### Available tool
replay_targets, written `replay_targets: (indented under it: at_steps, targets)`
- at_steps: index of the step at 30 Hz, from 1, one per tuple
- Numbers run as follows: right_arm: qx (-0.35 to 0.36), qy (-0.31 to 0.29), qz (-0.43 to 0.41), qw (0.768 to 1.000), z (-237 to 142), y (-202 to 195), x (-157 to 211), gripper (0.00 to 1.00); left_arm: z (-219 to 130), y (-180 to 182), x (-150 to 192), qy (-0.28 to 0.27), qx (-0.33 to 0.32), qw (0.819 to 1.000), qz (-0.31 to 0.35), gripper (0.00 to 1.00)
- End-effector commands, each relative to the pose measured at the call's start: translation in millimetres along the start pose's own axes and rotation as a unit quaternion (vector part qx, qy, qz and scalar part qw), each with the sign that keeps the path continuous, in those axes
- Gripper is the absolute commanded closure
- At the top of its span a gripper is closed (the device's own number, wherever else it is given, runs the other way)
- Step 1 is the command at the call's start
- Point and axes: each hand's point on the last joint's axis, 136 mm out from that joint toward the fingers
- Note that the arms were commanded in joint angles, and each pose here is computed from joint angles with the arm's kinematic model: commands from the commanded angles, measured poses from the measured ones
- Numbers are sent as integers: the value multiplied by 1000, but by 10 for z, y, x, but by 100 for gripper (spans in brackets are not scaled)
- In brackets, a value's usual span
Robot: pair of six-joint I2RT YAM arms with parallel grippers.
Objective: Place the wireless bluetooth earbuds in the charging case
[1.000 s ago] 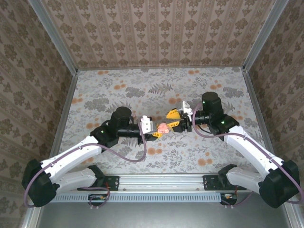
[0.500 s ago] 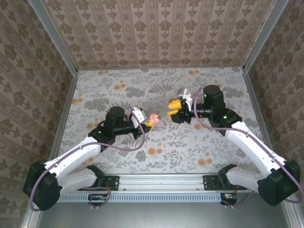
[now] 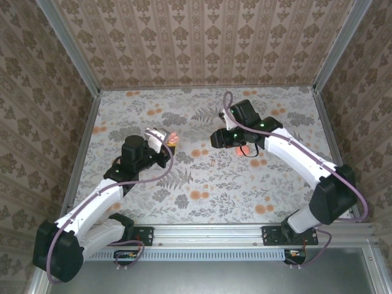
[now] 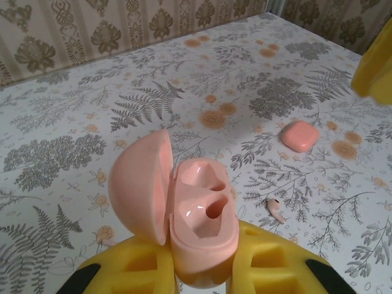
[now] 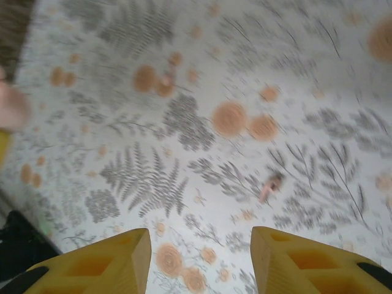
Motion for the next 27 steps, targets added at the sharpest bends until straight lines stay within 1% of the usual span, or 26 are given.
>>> replay_targets:
  at_steps: [1,3,7,10,13,19,27]
  targets:
    - [53,69,81,993,90,-181,237,54,-8,86,137,3,-12,1000,-11,87]
    - [60,101,92,989,219,-227,315,55,12,47,187,-13,9,1000,-2,86]
    - [65,147,105,981,445,-282,429,55,6,-133,277,-48,75,996,32,86]
    - [71,173,110,976,593,-322,482,55,-11,-217,363,-52,100,992,60,86]
    - [70,202,112,970,774,-333,529,55,-18,-270,456,-44,117,989,84,86]
    - [71,249,109,960,1036,-335,608,55,-13,-296,525,-36,125,987,98,86]
    - [70,280,113,951,1210,-357,705,58,3,-294,507,-30,122,987,102,86]
Point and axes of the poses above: each hand's point on the last joint's axis, 136 mm out from that joint toward the fingers, its own z axis out along the fingers, its own y axis along the line the jaws close on, x = y × z, and after that the axes turned 15 degrees about -z, right-handed
